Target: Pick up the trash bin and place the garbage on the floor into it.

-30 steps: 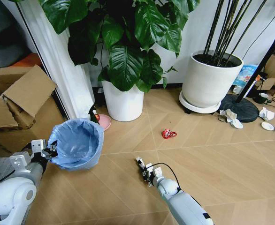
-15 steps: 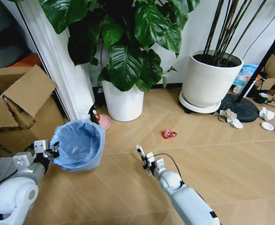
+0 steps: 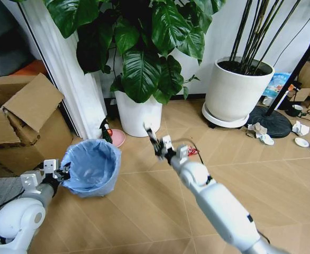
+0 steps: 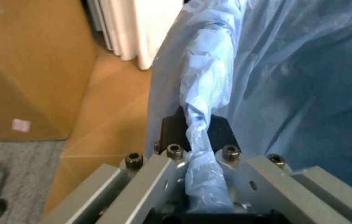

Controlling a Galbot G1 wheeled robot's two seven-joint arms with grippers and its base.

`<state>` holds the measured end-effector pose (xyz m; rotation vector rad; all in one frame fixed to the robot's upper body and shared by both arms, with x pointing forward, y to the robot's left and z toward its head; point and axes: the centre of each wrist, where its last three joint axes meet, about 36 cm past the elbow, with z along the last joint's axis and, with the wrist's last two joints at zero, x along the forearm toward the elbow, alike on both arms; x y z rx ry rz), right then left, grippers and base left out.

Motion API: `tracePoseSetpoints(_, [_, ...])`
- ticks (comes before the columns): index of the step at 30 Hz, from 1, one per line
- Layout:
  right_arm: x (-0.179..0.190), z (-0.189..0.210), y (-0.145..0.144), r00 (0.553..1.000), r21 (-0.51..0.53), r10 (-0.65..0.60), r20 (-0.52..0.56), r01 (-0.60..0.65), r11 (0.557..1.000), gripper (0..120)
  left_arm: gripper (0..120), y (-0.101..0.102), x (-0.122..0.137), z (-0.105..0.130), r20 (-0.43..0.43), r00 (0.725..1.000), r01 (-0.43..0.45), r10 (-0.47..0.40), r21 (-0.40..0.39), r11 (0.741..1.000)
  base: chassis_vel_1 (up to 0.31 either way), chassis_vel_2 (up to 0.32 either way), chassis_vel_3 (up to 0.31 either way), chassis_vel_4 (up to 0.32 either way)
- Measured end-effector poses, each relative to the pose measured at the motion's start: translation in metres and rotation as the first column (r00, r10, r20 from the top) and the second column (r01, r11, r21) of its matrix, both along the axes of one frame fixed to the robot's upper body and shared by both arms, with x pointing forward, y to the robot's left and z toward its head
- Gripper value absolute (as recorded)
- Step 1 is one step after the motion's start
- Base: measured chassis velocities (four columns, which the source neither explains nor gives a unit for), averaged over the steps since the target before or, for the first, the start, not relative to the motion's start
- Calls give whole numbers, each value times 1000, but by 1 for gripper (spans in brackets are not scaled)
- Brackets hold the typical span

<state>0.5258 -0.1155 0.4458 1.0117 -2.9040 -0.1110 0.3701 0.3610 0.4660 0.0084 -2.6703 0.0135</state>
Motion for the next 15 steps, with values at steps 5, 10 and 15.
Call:
tracePoseSetpoints(5, [0, 45, 34, 990, 44, 113, 81, -117, 992, 4, 0, -9, 22, 2, -14, 998, 55, -55, -11, 998, 0, 0, 0, 0])
tracePoseSetpoints(10, [-8, 57, 54, 979, 52, 179, 99, -185, 981, 4, 0, -11, 33, 5, -20, 997, 73, -74, -16, 997, 0, 0, 0, 0])
tracePoseSetpoints(15, [-21, 51, 79, 965, 44, 251, 80, -255, 966, 4, 0, -11, 42, 7, -37, 994, 102, -103, -21, 995, 0, 0, 0, 0])
